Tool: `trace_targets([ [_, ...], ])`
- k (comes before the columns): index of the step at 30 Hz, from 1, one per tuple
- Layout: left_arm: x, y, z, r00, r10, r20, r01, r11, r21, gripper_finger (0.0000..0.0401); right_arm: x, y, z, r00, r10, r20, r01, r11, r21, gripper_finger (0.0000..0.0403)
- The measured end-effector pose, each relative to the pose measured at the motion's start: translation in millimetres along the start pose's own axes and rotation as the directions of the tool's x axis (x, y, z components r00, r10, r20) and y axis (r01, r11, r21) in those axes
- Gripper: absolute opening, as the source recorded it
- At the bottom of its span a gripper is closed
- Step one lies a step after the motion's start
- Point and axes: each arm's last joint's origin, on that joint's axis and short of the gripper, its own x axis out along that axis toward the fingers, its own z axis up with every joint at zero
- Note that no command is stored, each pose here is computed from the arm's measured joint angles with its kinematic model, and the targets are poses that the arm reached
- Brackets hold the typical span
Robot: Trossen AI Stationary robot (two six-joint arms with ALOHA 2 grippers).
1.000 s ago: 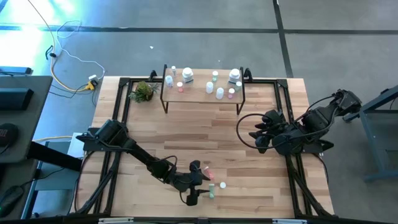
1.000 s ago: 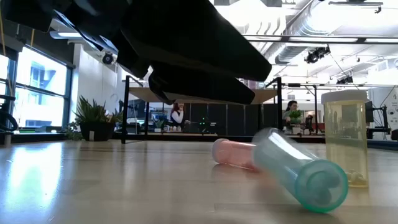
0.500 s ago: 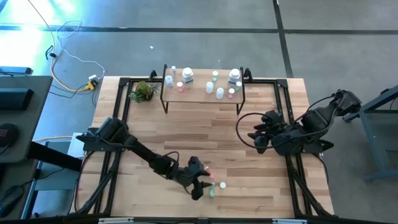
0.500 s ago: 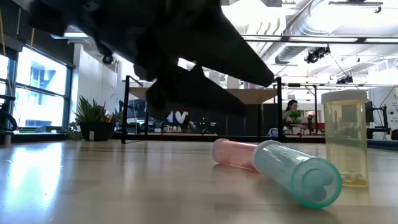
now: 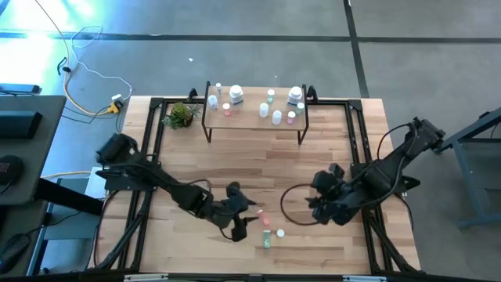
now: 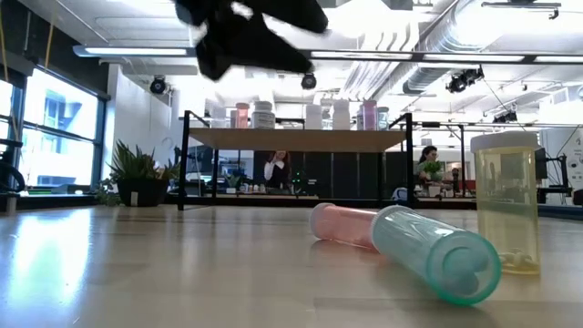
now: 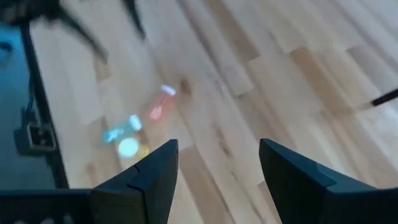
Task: Pick and place medicine bottles onto shelf by color
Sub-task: Put the yellow pill bottle on the shelf
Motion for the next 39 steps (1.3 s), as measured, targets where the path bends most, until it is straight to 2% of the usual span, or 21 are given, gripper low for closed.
trace_targets([
  [7,-41,15,29,0.990,0.123,0.075,-0.126,0.991,0.035,0.0225,17,23,0,0.992,0.109,-0.057,-0.114,0.989,-0.090,0.0216],
  [15,-78,27,50,0.986,0.121,0.112,-0.122,0.992,0.009,0.0225,38,48,-1,0.966,0.230,-0.118,-0.251,0.945,-0.208,0.0216],
  [25,-98,36,54,0.990,0.120,0.069,-0.118,0.993,-0.021,0.0225,70,66,-12,0.968,0.188,-0.169,-0.230,0.931,-0.284,0.0216],
  [34,-97,36,48,0.995,0.100,0.011,-0.099,0.994,-0.036,0.0225,105,81,-28,0.953,0.151,-0.264,-0.256,0.867,-0.427,0.0216],
  [39,-97,36,48,0.996,0.093,0.008,-0.093,0.995,-0.036,0.0225,120,89,-33,0.953,0.156,-0.258,-0.268,0.831,-0.487,0.0216],
])
